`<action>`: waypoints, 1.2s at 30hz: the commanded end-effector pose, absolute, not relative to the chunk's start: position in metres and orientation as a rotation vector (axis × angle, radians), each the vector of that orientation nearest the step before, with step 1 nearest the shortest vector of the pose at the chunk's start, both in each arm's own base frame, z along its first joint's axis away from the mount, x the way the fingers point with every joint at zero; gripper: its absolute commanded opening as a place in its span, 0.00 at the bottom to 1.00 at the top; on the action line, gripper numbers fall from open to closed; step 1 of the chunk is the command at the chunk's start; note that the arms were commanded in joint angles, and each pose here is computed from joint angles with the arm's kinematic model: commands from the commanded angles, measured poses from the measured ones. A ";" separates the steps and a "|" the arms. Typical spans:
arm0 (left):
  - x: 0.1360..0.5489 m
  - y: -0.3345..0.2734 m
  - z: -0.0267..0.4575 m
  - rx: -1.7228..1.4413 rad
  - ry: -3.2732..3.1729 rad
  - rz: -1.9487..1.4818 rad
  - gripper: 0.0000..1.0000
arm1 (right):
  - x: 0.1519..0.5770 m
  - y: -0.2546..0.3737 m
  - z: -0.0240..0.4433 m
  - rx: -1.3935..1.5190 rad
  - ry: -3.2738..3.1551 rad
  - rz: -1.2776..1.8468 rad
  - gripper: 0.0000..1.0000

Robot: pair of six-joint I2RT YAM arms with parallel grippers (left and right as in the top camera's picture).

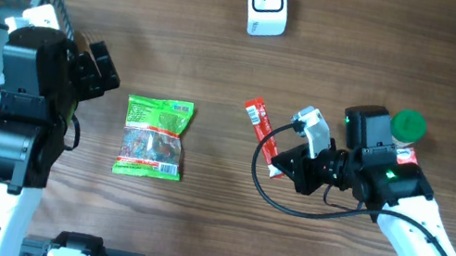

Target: Scan the item barcode

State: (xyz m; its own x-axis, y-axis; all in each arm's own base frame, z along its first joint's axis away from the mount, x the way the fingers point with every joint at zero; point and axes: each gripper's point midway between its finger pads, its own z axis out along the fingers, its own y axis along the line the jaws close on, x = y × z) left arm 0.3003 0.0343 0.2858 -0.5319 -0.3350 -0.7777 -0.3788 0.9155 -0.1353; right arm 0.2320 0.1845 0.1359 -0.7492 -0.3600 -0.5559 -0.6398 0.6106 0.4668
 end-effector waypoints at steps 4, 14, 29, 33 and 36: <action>0.301 0.036 0.292 -0.508 2.157 0.068 1.00 | 0.236 0.184 0.141 -0.767 2.428 0.922 0.04; 0.301 0.036 0.292 -0.508 2.157 0.068 1.00 | 0.239 0.183 0.142 -0.639 2.481 0.944 0.04; 0.301 0.036 0.292 -0.508 2.157 0.068 1.00 | 0.257 0.172 0.138 -0.488 2.520 0.827 0.04; 0.301 0.036 0.292 -0.508 2.157 0.069 1.00 | 0.265 0.174 0.154 -0.497 2.482 0.824 0.04; 0.301 0.036 0.292 -0.507 2.157 0.068 1.00 | 0.278 0.175 0.181 -0.497 2.430 0.794 0.04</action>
State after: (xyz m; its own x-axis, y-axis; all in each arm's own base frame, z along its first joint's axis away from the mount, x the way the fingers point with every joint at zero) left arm 0.3003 0.0343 0.2858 -0.5320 -0.3350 -0.7777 -0.3785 0.9156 -0.1355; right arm 0.2555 0.1720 0.1371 -0.8411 -0.2049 -0.5006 -0.4619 0.7537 0.4675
